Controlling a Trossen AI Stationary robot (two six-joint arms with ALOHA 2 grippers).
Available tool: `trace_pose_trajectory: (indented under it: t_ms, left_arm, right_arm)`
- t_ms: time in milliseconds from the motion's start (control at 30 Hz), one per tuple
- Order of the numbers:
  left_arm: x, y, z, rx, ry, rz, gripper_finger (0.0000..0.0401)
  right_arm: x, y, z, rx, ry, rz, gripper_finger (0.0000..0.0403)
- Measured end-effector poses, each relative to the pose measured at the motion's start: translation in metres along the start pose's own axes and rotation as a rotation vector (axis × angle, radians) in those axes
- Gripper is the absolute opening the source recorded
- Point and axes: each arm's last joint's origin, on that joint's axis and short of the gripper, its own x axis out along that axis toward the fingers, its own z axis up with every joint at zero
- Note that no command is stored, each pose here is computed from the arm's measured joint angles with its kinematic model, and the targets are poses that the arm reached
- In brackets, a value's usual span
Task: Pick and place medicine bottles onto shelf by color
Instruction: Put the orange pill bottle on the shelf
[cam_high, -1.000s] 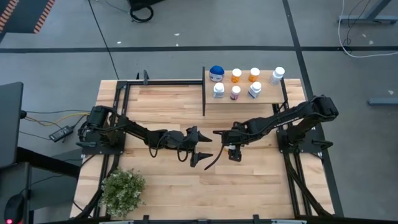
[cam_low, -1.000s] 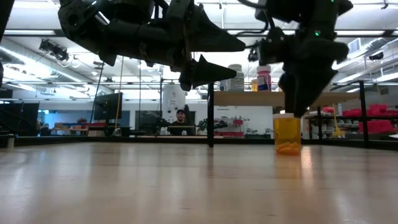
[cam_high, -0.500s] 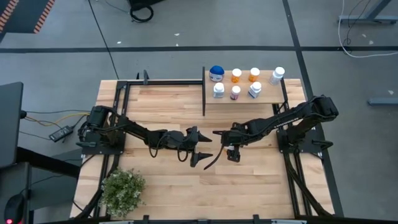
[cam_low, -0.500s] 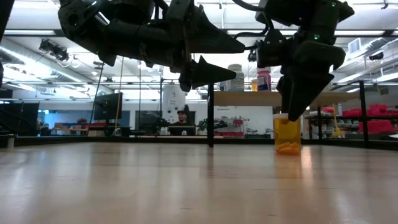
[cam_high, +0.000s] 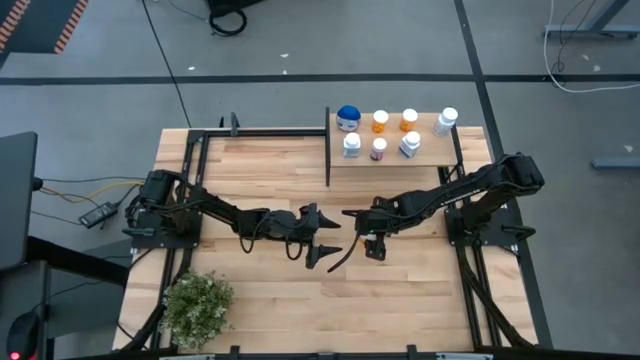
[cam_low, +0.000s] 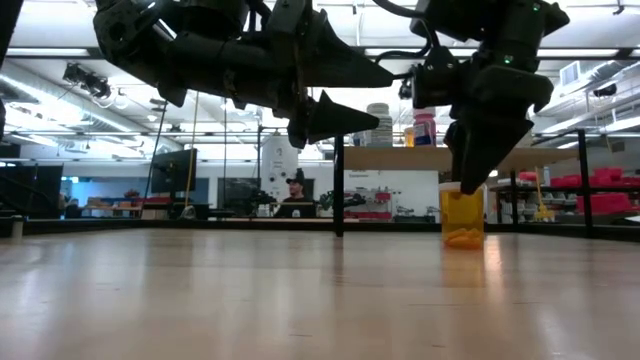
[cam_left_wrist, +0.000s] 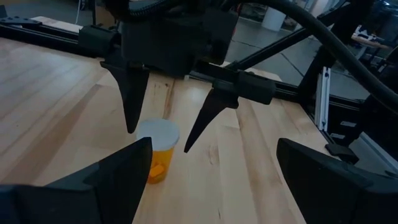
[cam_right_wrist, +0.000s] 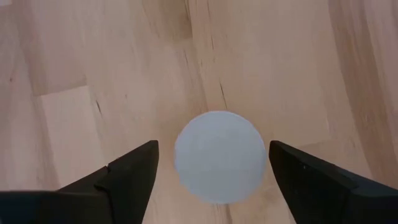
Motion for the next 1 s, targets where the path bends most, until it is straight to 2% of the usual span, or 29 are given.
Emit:
trace_pose_trajectory:
  t_ms: [333,767,1000]
  left_arm:
    - [0.0,-0.0001,0.0,0.0,0.0,0.0,0.035]
    - [0.0,0.0,0.0,-0.001,0.0,0.0,0.035]
    - [0.0,0.0,0.0,-0.001,0.0,0.0,0.035]
  right_arm:
    - [0.0004,-0.0041,0.0032,0.024,-0.021,-0.013,0.0298]
    - [0.0005,-0.005,0.0034,0.038,-0.02,-0.015,0.0241]
    - [0.0003,-0.0051,0.0026,0.034,-0.008,-0.013,0.0232]
